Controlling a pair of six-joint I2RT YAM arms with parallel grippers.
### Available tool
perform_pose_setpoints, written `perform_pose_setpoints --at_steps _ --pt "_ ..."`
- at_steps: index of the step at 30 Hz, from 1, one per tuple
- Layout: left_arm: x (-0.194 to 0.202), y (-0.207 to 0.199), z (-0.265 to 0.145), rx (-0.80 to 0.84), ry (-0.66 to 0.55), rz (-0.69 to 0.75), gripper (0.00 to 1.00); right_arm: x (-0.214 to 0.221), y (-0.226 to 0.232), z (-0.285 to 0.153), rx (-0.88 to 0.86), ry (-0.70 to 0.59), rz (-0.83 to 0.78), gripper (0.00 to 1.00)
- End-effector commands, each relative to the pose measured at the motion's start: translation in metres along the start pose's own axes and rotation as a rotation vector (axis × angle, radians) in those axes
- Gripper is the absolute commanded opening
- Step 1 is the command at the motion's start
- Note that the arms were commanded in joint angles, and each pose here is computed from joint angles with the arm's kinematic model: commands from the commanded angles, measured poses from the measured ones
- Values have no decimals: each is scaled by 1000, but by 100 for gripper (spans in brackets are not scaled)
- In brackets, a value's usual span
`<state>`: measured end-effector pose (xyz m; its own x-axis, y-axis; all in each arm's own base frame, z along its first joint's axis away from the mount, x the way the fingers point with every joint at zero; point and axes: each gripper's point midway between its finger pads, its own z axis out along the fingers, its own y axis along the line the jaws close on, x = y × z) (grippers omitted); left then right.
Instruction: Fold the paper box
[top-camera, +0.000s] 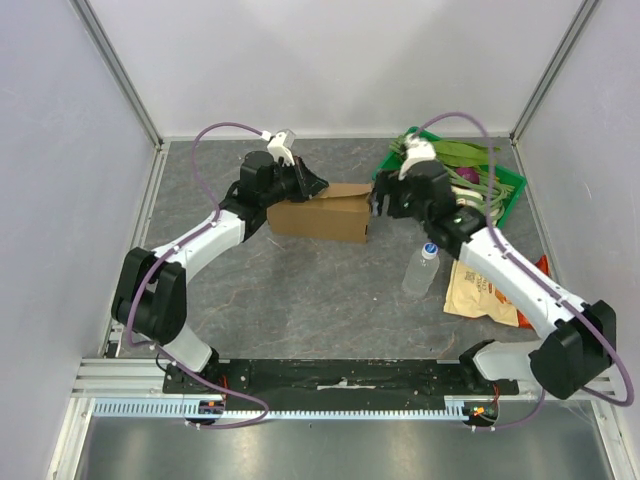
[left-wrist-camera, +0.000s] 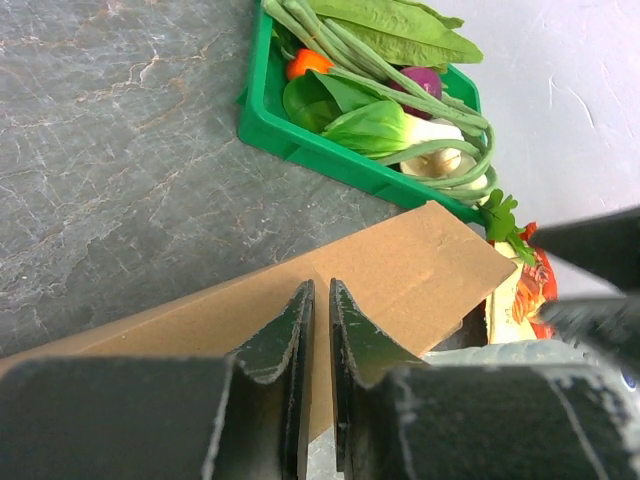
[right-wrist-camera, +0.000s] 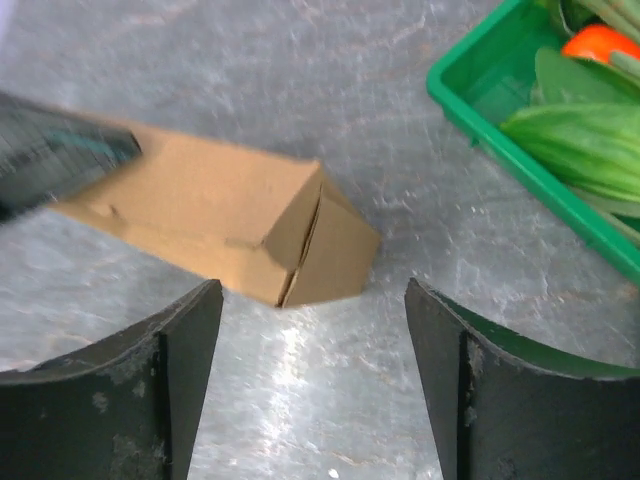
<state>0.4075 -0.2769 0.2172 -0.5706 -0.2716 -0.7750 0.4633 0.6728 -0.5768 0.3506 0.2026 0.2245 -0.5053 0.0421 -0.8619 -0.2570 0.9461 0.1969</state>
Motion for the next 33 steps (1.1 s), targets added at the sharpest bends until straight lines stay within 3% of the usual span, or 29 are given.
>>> perform_pose_setpoints --at_steps 1,3,6,10,18,21,28,33 --pt "29 32 0 -105 60 -34 17 -49 29 -5 -309 -7 254 73" --pt "30 32 -1 -108 60 -33 17 -78 43 -1 -439 -52 361 66" --pt "29 31 -2 -106 60 -27 17 -97 42 14 -470 -95 447 45" --pt "28 33 -4 -118 57 -17 17 -86 52 32 -559 -22 504 27" --pt "23 32 -4 -121 57 -6 18 0 30 51 -495 70 581 16" --pt "26 32 -4 -120 69 -9 18 0 25 47 -471 62 549 16" --pt "27 34 -4 -125 74 -12 19 -61 37 25 -554 -55 498 17" --pt "7 19 -4 -76 69 -21 27 9 26 46 -514 55 540 16"
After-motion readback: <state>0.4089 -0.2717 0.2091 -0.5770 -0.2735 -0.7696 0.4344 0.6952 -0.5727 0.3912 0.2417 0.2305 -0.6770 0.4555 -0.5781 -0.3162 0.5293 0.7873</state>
